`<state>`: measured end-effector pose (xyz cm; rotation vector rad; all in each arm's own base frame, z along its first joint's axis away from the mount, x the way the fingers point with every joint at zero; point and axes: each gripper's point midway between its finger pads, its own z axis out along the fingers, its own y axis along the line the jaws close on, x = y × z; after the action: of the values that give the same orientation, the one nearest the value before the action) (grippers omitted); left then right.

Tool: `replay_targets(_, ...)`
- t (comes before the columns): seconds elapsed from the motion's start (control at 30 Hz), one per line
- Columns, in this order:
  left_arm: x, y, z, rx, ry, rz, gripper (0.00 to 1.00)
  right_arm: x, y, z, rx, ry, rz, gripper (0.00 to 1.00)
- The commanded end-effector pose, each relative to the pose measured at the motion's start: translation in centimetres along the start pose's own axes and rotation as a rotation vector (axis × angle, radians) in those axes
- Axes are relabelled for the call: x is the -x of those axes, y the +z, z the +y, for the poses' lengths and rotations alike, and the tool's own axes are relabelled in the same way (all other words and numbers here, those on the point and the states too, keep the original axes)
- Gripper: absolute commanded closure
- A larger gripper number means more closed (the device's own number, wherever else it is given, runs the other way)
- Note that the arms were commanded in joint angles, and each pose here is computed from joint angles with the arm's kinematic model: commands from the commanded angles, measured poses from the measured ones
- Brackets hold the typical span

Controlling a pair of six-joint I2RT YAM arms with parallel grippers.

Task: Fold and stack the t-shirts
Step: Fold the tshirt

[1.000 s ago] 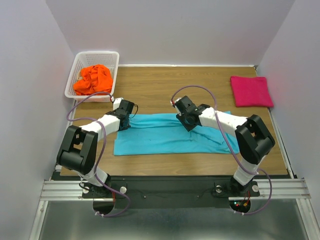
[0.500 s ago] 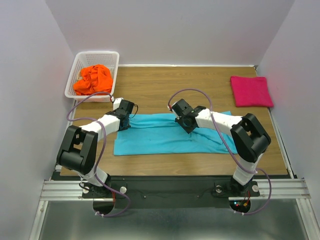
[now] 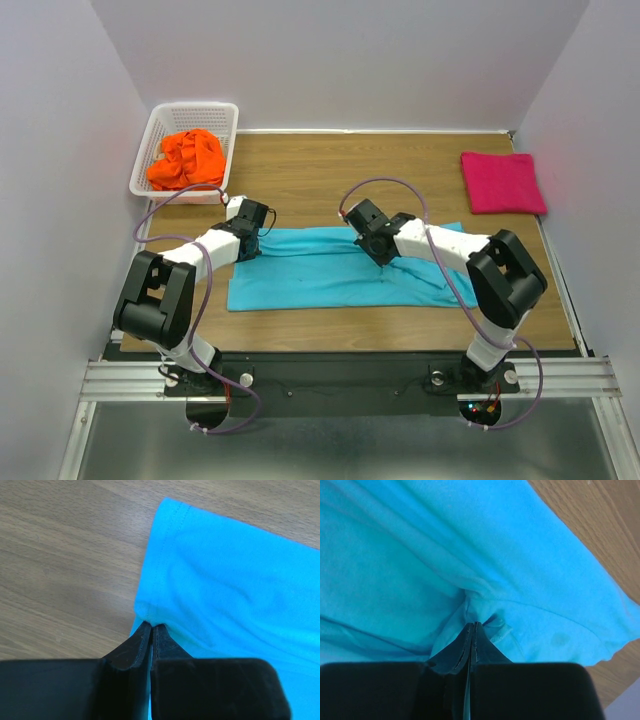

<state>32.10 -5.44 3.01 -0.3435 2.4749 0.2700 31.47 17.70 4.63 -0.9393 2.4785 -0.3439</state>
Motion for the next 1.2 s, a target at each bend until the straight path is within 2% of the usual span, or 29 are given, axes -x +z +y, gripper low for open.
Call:
replay_targets(0.0,-0.3,0.0,0.4,0.023,-0.005,-0.005,0.89,-0.1,-2.9,-1.2,-0.019,0.007,-0.040,1.00)
replay_targets(0.3,-0.4,0.2,0.7,0.046,-0.011,0.002,0.89,-3.2,-5.2,0.1,0.096,0.009,0.037,0.99)
replay_targets(0.6,-1.1,-0.3,1.1,0.054,-0.059,0.016,0.88,-5.9,-2.7,1.6,0.108,-0.008,0.172,0.99)
replay_targets(0.7,-1.1,-0.5,1.3,0.054,-0.069,0.017,0.84,-5.3,-2.0,1.9,0.107,0.004,0.188,0.92)
replay_targets(0.73,-1.2,-0.7,1.3,0.054,-0.071,0.017,0.80,-4.8,-2.0,1.9,0.108,0.012,0.177,0.87)
replay_targets(0.77,-1.2,-0.8,1.5,0.055,-0.073,0.018,0.78,-4.4,-2.1,1.9,0.107,0.020,0.168,0.73)
replay_targets(0.83,-0.7,-1.4,1.7,0.052,-0.083,0.005,0.69,-2.7,-2.6,1.3,0.096,0.048,0.117,0.63)
replay_targets(0.87,-0.6,-1.6,1.8,0.052,-0.084,-0.002,0.48,-2.1,-2.9,0.9,0.088,0.060,0.099,0.56)
replay_targets(0.93,0.5,-2.6,1.9,0.043,-0.095,-0.031,0.36,-0.9,-3.3,-0.5,0.077,0.120,0.065,0.54)
replay_targets(1.0,2.0,-3.7,1.9,0.031,-0.108,-0.065,0.28,-0.2,-3.4,-2.8,0.060,0.196,0.039,0.54)
replay_targets(1.17,5.4,-5.8,0.7,-0.045,-0.140,-0.137,0.25,0.2,-3.2,-7.4,0.029,0.442,-0.019,0.55)
